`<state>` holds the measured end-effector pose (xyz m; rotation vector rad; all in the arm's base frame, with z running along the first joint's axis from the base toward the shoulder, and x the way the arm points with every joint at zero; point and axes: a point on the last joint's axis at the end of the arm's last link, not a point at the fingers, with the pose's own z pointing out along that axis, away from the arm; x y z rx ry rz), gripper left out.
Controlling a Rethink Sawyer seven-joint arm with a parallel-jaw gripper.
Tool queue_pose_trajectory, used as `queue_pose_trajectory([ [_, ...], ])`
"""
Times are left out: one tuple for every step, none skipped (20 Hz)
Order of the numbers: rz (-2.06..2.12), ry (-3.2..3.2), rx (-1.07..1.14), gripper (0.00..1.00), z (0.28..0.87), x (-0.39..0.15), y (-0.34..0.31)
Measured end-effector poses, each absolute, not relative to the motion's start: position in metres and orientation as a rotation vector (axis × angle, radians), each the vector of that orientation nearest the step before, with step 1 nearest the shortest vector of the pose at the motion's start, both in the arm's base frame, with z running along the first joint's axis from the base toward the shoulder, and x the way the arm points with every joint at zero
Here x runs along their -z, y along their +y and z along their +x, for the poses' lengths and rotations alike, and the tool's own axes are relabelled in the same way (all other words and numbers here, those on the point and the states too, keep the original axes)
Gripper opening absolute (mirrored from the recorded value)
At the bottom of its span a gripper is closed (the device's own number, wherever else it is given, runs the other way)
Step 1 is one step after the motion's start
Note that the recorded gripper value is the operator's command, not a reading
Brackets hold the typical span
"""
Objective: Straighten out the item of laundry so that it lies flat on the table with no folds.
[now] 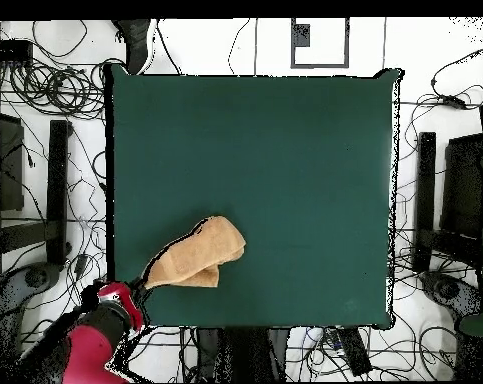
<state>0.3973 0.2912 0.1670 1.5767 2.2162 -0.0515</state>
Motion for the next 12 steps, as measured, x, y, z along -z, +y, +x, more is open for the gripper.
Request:
queue_pose_trajectory([
  [1.579,2.22,0.052,0.0,0.398,-0.169,0.292],
  [1.583,2.222,0.049,0.0,0.4,-0.172,0.293],
  [1.596,2.212,0.036,0.0,0.405,-0.176,0.29],
  [1.61,2.202,0.024,0.0,0.41,-0.18,0.286],
  [1.623,2.191,0.011,0.0,0.415,-0.184,0.283],
  [1.641,2.172,-0.006,0.0,0.421,-0.187,0.275],
  [1.653,2.16,-0.016,0.0,0.426,-0.188,0.269],
  [1.676,2.135,-0.036,0.0,0.436,-0.189,0.253],
  [1.687,2.12,-0.044,0.0,0.441,-0.19,0.244],
  [1.7,2.097,-0.054,0.0,0.451,-0.189,0.221],
  [1.714,2.074,-0.064,0.0,0.46,-0.188,0.199],
  [1.694,2.079,-0.075,0.0,0.461,-0.186,0.182],
])
